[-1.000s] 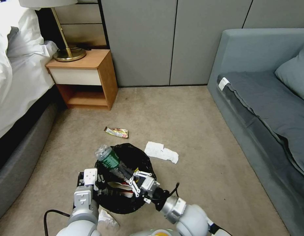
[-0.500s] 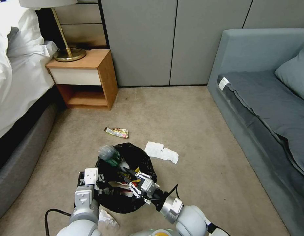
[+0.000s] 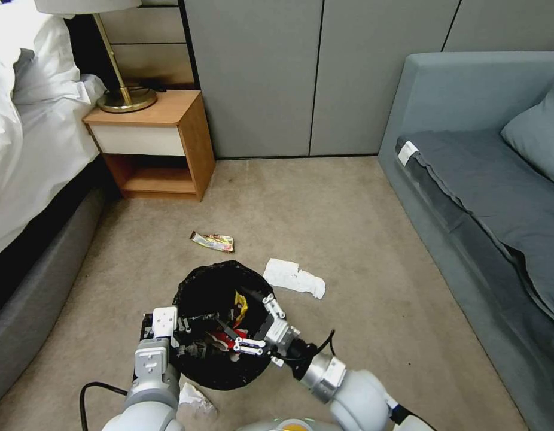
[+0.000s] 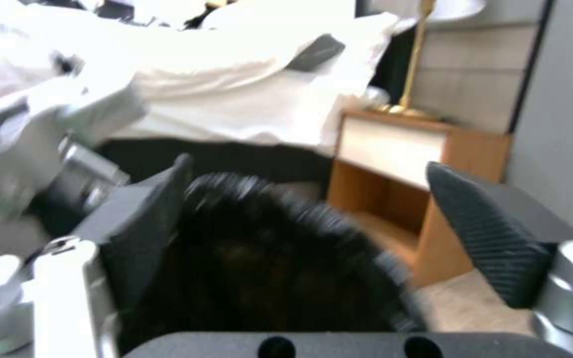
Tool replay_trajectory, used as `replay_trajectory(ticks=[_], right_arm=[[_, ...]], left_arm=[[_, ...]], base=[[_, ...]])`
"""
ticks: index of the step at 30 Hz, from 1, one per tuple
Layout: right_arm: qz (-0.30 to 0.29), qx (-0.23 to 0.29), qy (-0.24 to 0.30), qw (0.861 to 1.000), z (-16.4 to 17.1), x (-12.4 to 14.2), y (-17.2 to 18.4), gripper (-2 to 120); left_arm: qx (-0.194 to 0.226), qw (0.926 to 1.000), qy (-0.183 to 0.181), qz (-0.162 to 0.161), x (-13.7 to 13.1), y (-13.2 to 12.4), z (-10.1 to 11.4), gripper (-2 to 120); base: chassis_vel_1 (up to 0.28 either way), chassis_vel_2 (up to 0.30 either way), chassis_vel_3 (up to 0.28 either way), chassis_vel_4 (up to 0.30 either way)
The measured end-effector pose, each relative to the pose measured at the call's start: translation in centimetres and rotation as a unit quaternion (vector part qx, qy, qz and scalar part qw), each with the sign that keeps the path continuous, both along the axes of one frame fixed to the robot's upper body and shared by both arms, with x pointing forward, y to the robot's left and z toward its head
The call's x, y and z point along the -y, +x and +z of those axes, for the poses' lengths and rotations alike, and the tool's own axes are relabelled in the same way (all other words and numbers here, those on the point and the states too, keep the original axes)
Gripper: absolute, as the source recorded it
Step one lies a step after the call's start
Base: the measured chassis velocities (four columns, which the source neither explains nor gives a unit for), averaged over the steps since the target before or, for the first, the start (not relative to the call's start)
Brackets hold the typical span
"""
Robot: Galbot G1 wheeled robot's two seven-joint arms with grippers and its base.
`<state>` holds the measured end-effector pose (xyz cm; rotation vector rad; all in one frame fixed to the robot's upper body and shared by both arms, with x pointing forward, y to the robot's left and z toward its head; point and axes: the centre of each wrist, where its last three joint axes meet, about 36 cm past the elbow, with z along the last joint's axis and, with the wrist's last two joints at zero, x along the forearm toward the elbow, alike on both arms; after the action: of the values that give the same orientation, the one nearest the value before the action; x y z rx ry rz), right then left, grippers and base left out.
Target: Pick up the trash bin, then pick up the garbage from the floor and place it into the trash bin.
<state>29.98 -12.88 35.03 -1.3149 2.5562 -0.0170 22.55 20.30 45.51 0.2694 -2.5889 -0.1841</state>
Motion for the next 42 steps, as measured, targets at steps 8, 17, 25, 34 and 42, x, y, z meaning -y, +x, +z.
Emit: replay_trajectory(ticks=[8, 17, 25, 34, 42], right_arm=[[-0.088, 0.074, 0.055, 0.992, 7.5, 3.5, -0.4, 100], [-0.243, 0.058, 0.070, 0.966, 8.2, 6.2, -4.3, 100], [-0.301, 0.026, 0.062, 0.951, 5.2, 6.2, -5.8, 100], [-0.327, -0.007, 0.087, 0.941, 2.0, 4.3, -7.2, 100], [-0.330, -0.013, 0.084, 0.940, 1.3, 3.8, -7.3, 100]], left_arm=[[-0.002, 1.0000, 0.001, 0.002, -0.3, 0.2, -0.2, 1], [0.000, 1.0000, 0.001, 0.006, -0.7, 0.7, -0.5, 1], [0.001, 1.0000, -0.001, 0.006, -0.8, 1.0, -0.5, 1], [-0.003, 1.0000, 0.000, 0.007, -0.8, 0.8, -0.6, 1], [-0.001, 1.0000, -0.002, 0.006, -0.7, 0.8, -0.5, 1]], base=[[0.000, 0.000, 0.000, 0.000], [0.000, 0.000, 0.000, 0.000], [0.000, 0.000, 0.000, 0.000], [0.000, 0.000, 0.000, 0.000], [0.000, 0.000, 0.000, 0.000]])
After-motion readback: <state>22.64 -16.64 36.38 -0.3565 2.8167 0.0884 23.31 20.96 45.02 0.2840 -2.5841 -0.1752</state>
